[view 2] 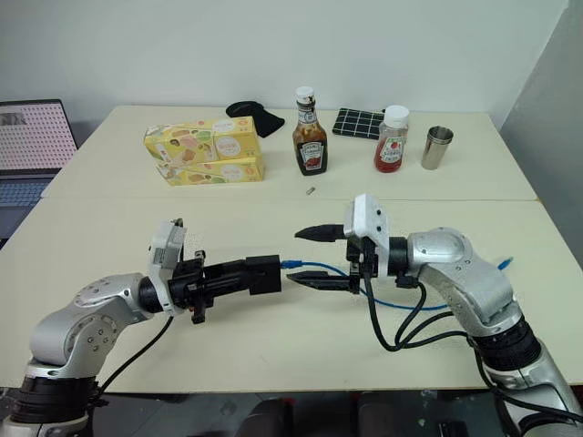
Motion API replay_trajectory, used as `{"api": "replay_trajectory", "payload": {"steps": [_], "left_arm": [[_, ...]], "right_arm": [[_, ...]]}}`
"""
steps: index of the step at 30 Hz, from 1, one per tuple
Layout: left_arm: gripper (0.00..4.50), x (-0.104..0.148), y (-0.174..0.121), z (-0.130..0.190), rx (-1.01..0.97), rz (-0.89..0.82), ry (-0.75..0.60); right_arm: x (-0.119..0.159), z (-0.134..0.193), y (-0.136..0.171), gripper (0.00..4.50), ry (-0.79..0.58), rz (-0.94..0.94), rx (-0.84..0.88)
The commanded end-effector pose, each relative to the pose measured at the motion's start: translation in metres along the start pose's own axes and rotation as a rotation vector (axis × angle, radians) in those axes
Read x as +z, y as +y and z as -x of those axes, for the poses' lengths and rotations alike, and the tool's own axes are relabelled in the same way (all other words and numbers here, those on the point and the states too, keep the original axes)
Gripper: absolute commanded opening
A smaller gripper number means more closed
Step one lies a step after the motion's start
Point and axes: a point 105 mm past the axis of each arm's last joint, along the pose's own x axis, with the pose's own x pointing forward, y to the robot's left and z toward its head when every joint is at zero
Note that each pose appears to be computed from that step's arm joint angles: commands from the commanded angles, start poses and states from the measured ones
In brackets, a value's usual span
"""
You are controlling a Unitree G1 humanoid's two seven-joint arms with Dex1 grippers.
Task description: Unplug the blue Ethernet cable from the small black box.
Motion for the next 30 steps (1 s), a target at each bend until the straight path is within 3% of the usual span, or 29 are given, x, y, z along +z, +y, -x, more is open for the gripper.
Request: {"api": "replay_trajectory", "payload": {"steps": [1, 11, 30], "left_arm": [[0.76, 0.009, -0.006, -0.001, -0.055, -0.035, -0.025], [0.76, 0.014, -0.011, 0.005, -0.112, 0.054, -0.060], [0.76, 0.009, -0.012, 0.004, -0.108, 0.046, -0.052]], "right_arm": [[0.000, -0.002, 0.004, 3.46, -0.010, -0.124, 0.005], [-0.012, -0.012, 0.009, 3.46, 0.043, -0.261, 0.068], [-0.013, -0.017, 0.000, 3.46, 0.041, -0.362, 0.048]]}}
